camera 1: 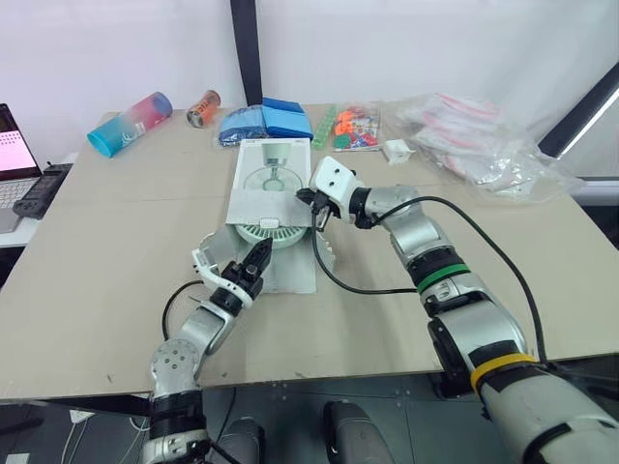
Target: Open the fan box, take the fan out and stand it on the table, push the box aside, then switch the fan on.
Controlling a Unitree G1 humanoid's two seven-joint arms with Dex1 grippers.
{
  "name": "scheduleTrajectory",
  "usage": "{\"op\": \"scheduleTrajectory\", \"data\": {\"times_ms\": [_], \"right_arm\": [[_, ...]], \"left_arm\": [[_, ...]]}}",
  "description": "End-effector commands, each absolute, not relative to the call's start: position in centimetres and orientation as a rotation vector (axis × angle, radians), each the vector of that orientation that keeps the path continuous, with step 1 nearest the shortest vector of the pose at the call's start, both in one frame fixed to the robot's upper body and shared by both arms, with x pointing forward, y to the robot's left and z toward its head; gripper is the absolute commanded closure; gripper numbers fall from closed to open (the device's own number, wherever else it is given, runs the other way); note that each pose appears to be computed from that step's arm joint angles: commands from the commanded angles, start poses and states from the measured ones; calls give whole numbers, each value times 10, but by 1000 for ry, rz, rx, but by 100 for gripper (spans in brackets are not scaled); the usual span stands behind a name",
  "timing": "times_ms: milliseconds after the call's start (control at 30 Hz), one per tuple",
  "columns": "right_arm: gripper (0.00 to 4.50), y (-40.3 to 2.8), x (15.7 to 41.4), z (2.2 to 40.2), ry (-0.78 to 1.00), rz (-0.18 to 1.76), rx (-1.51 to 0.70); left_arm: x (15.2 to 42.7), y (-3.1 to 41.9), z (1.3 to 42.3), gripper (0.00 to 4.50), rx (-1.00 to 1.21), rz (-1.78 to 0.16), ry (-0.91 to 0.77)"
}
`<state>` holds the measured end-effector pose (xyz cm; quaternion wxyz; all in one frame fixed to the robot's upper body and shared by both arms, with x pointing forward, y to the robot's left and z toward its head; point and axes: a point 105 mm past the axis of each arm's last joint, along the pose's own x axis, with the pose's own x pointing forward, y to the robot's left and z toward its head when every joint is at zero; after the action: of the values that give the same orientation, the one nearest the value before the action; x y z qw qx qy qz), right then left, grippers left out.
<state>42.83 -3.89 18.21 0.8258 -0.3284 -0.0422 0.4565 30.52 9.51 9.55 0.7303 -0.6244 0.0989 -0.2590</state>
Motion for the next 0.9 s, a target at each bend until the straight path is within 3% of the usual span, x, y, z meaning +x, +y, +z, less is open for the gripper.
{"op": "scheduleTrajectory", "data": {"times_ms": [33, 100, 133, 300, 767, 900], "right_arm": [[450, -34, 425, 179, -82, 1004, -718], [450, -33, 424, 178, -80, 1009, -720], [450, -32, 424, 178, -80, 1011, -721], [450, -32, 424, 178, -82, 1011, -723], [450, -29, 425, 179, -87, 1005, -721], [450, -29, 425, 176, -82, 1005, -729]], "left_arm": [[277, 77, 82, 362, -1510, -604, 316], [276, 73, 84, 261, -1526, -627, 323], [276, 73, 84, 249, -1529, -622, 317], [282, 93, 84, 89, -1529, -534, 253], [316, 100, 96, 89, -1494, -509, 157], [315, 99, 91, 190, -1488, -500, 176]]}}
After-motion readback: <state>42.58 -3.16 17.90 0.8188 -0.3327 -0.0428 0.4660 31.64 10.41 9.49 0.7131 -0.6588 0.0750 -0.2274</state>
